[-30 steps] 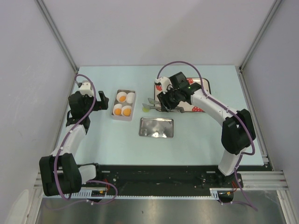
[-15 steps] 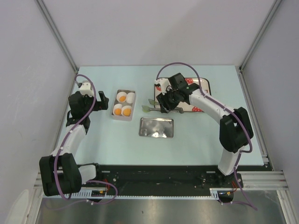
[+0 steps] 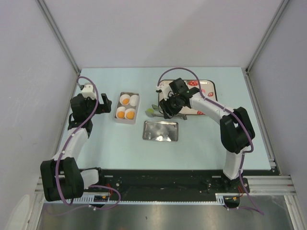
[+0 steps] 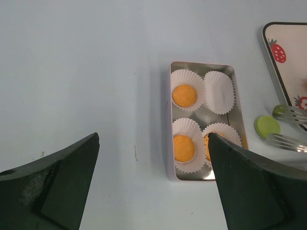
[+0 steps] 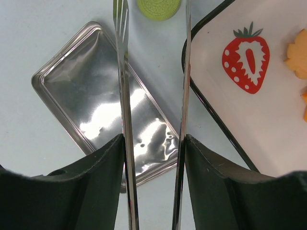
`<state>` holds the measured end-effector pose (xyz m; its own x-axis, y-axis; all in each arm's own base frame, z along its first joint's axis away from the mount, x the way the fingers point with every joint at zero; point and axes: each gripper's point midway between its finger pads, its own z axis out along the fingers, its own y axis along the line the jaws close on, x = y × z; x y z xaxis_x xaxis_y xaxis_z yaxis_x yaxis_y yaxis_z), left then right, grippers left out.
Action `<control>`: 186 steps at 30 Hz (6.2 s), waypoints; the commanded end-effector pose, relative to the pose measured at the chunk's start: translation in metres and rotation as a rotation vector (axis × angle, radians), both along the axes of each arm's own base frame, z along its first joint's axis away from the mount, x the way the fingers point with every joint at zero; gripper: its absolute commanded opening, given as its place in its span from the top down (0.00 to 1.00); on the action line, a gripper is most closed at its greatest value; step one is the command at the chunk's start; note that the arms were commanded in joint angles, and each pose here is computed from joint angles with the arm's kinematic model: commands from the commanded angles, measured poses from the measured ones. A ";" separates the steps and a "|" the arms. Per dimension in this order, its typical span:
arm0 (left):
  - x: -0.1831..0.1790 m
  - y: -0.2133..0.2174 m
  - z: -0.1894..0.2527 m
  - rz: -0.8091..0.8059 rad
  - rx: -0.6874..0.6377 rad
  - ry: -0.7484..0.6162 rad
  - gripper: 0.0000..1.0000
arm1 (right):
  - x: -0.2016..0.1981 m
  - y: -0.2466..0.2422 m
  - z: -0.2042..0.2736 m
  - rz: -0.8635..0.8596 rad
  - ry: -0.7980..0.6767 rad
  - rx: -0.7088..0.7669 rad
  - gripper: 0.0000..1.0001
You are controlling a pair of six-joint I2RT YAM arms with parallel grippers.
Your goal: Pack the cookies
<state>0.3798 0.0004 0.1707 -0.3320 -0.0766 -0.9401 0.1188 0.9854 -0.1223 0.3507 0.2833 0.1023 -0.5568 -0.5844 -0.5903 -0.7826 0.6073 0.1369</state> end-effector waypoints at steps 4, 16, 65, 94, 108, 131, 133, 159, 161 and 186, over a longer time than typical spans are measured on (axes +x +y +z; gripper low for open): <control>0.004 0.002 0.016 -0.009 0.021 -0.065 0.00 | 0.011 0.012 0.008 0.018 -0.059 0.004 0.44; 0.004 0.002 0.016 -0.006 0.024 -0.067 0.00 | 0.010 0.015 0.008 0.025 -0.093 -0.030 0.46; 0.005 0.003 0.018 -0.002 0.019 -0.067 0.00 | 0.029 0.033 0.099 0.013 -0.266 0.044 0.61; 0.005 0.003 0.015 -0.002 0.018 -0.061 0.00 | 0.060 0.103 0.080 0.073 -0.281 0.049 0.61; 0.004 0.003 0.015 0.001 0.019 -0.062 0.00 | 0.062 0.105 0.063 0.076 -0.265 0.028 0.60; 0.005 0.004 0.016 0.004 0.025 -0.066 0.00 | 0.068 0.108 0.048 0.079 -0.246 0.008 0.53; 0.004 0.004 0.016 0.002 0.023 -0.066 0.00 | 0.067 0.108 0.050 0.081 -0.248 0.007 0.51; 0.002 0.001 0.021 -0.015 0.020 -0.073 0.00 | 0.053 0.093 0.119 0.044 -0.346 0.092 0.49; 0.003 0.001 0.022 -0.014 0.024 -0.078 0.00 | 0.054 0.088 0.134 0.025 -0.372 0.114 0.50; 0.008 -0.004 0.035 -0.037 0.007 -0.142 0.00 | 0.088 -0.196 0.174 -0.726 -0.602 0.097 0.53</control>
<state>0.3851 -0.0016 0.1876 -0.2666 -0.0619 -0.9618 0.1450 0.9840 -0.1035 0.4375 0.1259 0.2370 -0.4554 -0.2440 -0.8562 -0.3036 0.9466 -0.1083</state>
